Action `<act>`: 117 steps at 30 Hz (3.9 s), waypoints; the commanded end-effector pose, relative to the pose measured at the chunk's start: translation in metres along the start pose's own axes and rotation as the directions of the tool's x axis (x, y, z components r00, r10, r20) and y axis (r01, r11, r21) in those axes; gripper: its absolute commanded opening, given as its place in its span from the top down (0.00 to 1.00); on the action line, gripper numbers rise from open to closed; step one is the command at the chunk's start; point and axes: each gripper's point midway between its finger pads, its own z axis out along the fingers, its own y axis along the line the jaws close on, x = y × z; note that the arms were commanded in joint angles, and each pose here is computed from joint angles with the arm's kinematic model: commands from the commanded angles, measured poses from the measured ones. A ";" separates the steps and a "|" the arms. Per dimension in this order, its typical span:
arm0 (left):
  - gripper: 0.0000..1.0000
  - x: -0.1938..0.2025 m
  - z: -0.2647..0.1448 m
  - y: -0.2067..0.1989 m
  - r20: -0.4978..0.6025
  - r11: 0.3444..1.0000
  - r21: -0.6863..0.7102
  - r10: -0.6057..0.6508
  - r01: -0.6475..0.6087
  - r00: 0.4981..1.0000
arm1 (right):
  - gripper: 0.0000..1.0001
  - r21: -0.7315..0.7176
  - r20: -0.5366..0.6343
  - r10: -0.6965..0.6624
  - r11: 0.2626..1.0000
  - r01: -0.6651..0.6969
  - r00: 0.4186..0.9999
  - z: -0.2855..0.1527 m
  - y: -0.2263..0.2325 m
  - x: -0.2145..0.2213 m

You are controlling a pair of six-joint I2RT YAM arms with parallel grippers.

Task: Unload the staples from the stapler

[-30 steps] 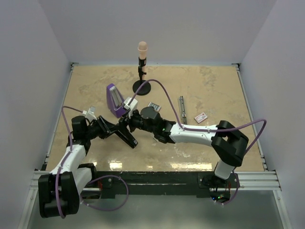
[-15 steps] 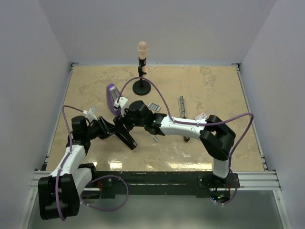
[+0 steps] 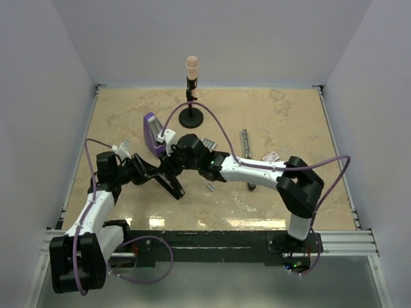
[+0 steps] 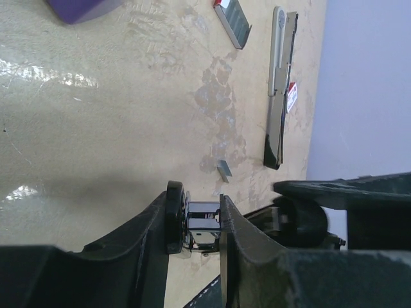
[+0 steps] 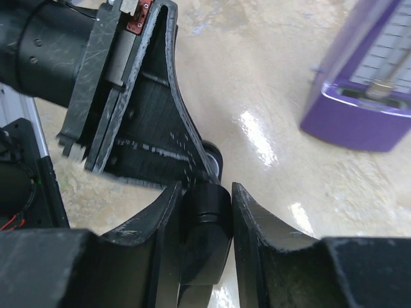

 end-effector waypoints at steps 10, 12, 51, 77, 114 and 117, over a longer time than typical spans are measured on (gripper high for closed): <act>1.00 -0.048 -0.007 -0.008 0.145 0.994 -0.017 -0.102 0.106 0.984 | 0.86 0.177 0.002 0.132 0.975 -0.131 0.991 -0.105 -0.033 0.046; 1.00 -0.053 -0.012 -0.009 0.166 0.993 -0.013 -0.114 0.118 0.979 | 0.84 0.184 0.001 0.163 0.970 -0.160 0.987 -0.121 -0.030 0.061; 1.00 -0.018 -0.050 -0.095 0.052 0.905 0.404 0.122 -0.133 0.991 | 0.08 -0.445 -0.006 0.229 0.871 -0.208 0.973 -0.129 0.046 0.028; 1.00 -0.013 -0.051 -0.102 0.062 0.871 0.460 0.165 -0.175 0.984 | 0.28 -0.700 0.028 0.369 0.671 -0.245 0.929 -0.118 0.067 0.006; 0.00 -0.042 -0.029 -0.062 0.139 0.940 0.221 0.233 -0.259 0.963 | 1.00 0.286 0.100 0.326 0.896 -0.341 0.940 -0.138 -0.110 0.051; 0.00 -0.046 -0.029 -0.058 0.149 0.949 0.179 0.236 -0.261 0.960 | 1.00 0.448 0.060 0.280 0.850 -0.276 0.958 -0.152 -0.130 0.061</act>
